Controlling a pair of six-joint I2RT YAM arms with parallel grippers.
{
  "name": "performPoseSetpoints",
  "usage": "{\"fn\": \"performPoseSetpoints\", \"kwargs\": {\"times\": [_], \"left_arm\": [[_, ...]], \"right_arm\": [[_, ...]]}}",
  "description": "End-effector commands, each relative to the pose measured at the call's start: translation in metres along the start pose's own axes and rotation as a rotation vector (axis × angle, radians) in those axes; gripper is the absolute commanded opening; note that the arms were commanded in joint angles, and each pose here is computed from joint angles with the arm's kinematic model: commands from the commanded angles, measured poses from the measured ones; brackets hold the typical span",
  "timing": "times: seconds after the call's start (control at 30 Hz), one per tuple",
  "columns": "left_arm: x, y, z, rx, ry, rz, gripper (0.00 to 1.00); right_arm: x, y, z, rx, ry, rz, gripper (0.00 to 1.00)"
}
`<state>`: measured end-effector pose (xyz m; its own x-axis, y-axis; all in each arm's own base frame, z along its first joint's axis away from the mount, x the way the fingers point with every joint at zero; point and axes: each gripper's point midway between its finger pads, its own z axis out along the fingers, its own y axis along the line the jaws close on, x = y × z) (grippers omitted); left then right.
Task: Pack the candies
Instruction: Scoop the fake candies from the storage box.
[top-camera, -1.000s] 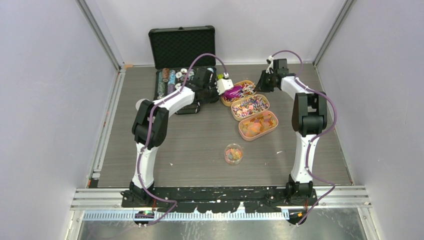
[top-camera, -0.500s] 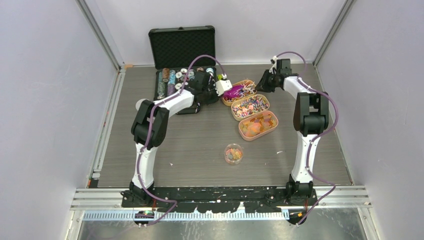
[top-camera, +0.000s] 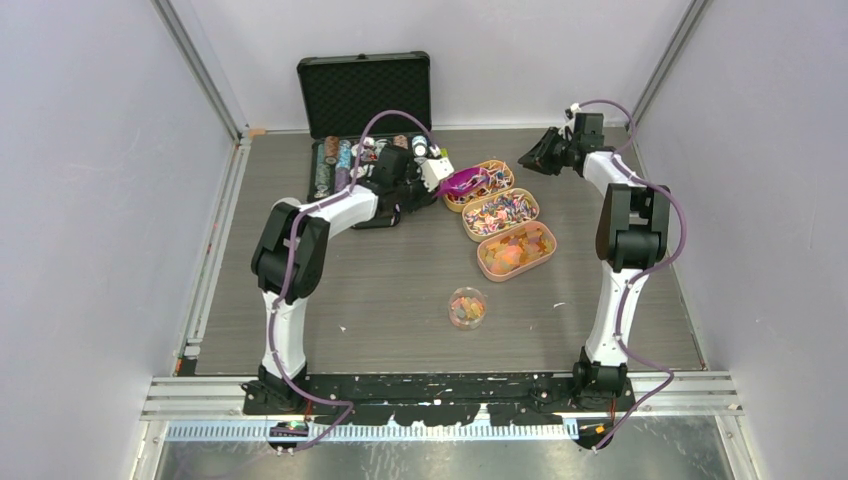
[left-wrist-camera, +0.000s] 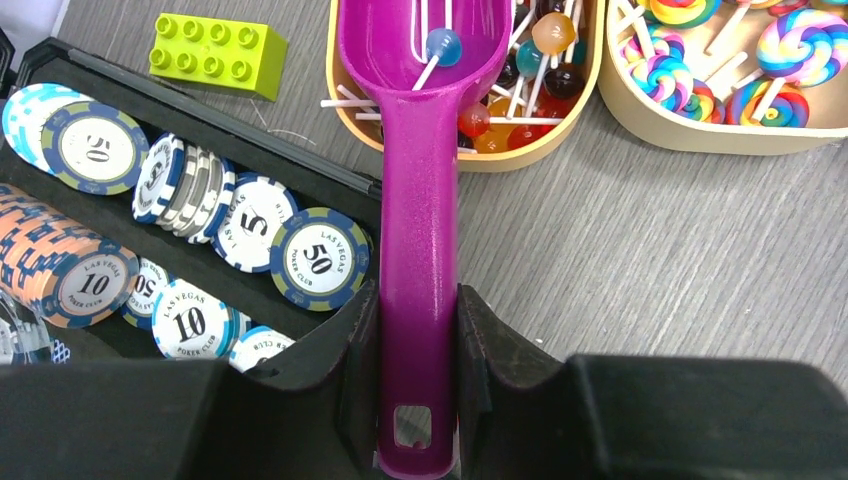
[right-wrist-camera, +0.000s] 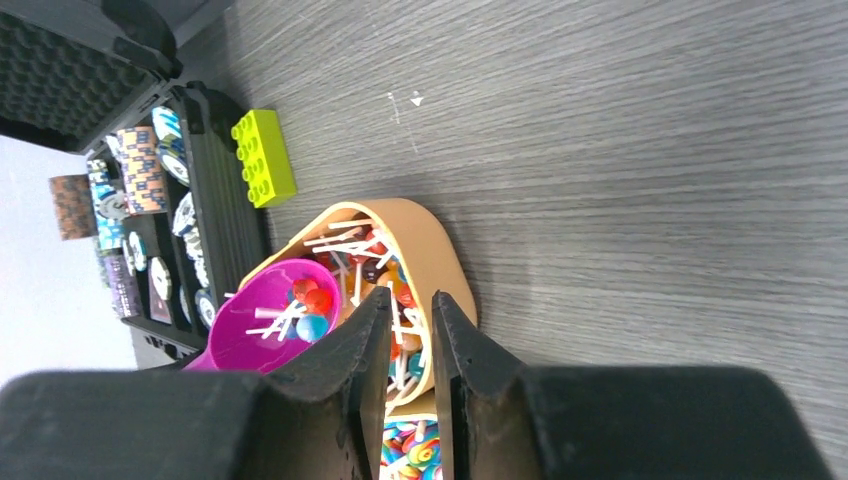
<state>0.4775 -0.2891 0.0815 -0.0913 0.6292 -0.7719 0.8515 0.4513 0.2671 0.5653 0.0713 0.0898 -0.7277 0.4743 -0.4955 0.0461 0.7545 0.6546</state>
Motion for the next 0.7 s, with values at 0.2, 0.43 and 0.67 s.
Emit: {"fn": "performPoseSetpoints", "kwargs": {"times": [0.2, 0.43, 0.67], "left_arm": [[-0.062, 0.023, -0.046, -0.078, -0.194, -0.013, 0.0], [-0.081, 0.024, -0.076, -0.11, -0.226, -0.04, 0.0], [-0.1, 0.009, -0.12, -0.093, -0.251, -0.149, 0.0]], "right_arm": [[-0.041, 0.065, -0.054, -0.127, -0.127, -0.042, 0.29], [-0.03, 0.081, -0.084, -0.138, -0.127, -0.035, 0.48], [-0.004, 0.094, -0.124, -0.143, -0.13, -0.032, 0.73]]}}
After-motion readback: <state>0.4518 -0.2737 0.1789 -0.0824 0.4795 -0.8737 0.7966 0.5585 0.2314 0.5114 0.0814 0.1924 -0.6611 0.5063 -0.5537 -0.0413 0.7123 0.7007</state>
